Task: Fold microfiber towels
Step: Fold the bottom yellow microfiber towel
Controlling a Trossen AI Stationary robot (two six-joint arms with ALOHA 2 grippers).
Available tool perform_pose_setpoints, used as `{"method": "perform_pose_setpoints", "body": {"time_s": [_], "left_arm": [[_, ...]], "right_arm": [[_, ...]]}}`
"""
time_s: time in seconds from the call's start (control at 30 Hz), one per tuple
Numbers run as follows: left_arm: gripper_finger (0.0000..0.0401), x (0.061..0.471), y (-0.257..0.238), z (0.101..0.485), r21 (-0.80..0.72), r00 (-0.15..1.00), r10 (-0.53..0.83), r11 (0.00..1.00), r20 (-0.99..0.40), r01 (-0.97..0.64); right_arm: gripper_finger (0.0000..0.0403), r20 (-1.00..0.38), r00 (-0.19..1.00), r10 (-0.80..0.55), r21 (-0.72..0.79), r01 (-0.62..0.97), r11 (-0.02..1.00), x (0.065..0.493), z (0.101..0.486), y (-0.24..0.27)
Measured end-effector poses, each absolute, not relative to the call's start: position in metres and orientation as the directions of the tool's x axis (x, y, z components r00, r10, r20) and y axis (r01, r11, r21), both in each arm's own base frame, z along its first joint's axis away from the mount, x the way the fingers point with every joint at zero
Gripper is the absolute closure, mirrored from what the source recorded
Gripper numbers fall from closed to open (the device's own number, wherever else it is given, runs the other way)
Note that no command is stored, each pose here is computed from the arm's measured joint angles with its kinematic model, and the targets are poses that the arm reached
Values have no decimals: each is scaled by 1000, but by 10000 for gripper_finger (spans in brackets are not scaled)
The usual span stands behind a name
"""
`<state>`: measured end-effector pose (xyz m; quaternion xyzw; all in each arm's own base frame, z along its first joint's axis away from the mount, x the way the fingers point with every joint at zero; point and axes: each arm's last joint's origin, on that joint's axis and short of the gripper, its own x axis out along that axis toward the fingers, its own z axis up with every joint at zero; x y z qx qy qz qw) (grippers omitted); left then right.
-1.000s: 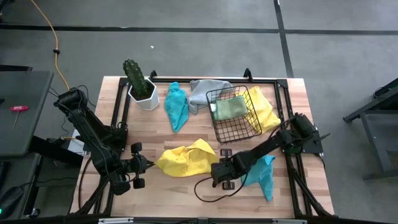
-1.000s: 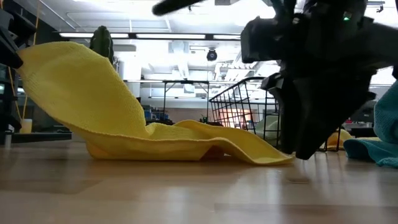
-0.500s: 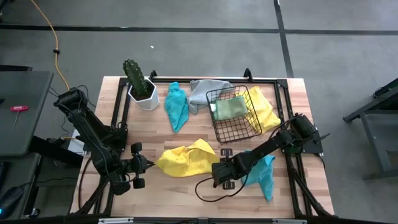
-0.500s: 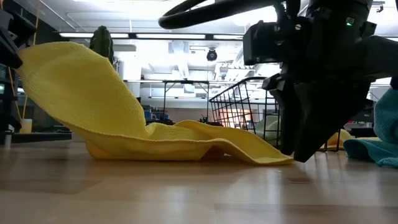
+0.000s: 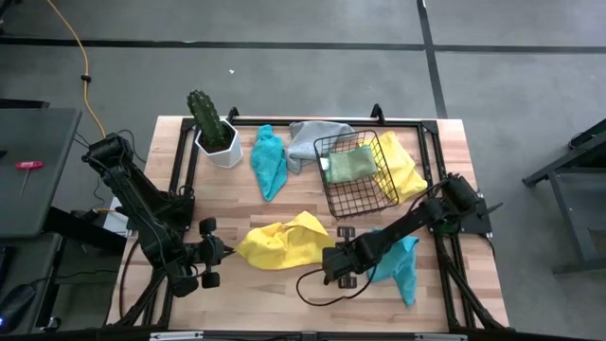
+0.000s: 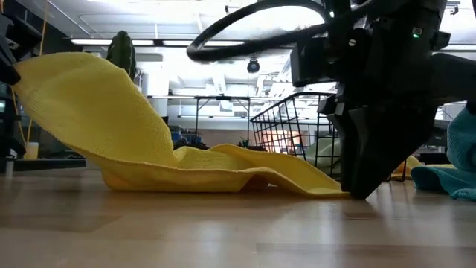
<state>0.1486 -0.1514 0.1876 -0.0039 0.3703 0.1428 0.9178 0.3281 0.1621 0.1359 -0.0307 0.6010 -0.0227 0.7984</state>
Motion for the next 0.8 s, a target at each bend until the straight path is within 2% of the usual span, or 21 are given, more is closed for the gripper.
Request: {"method": "perform_pose_setpoints", "body": {"time_s": [0.33,0.4,0.53,0.8], "left_arm": [[400,149,-151,188,99,685,260,959,-680,-265],[400,149,-151,188,99,685,260,959,-680,-265],[400,149,-152,188,96,687,258,959,-679,-266],[400,156,-160,214,81,720,224,970,-657,-228]], "right_arm": [[322,-966,247,-76,-80,-8,997,331,130,164],[333,-968,242,-68,-71,-4,997,333,132,165],[391,-971,226,-78,-77,15,997,337,140,167],[401,-942,287,-175,-178,16,984,349,187,181]]}}
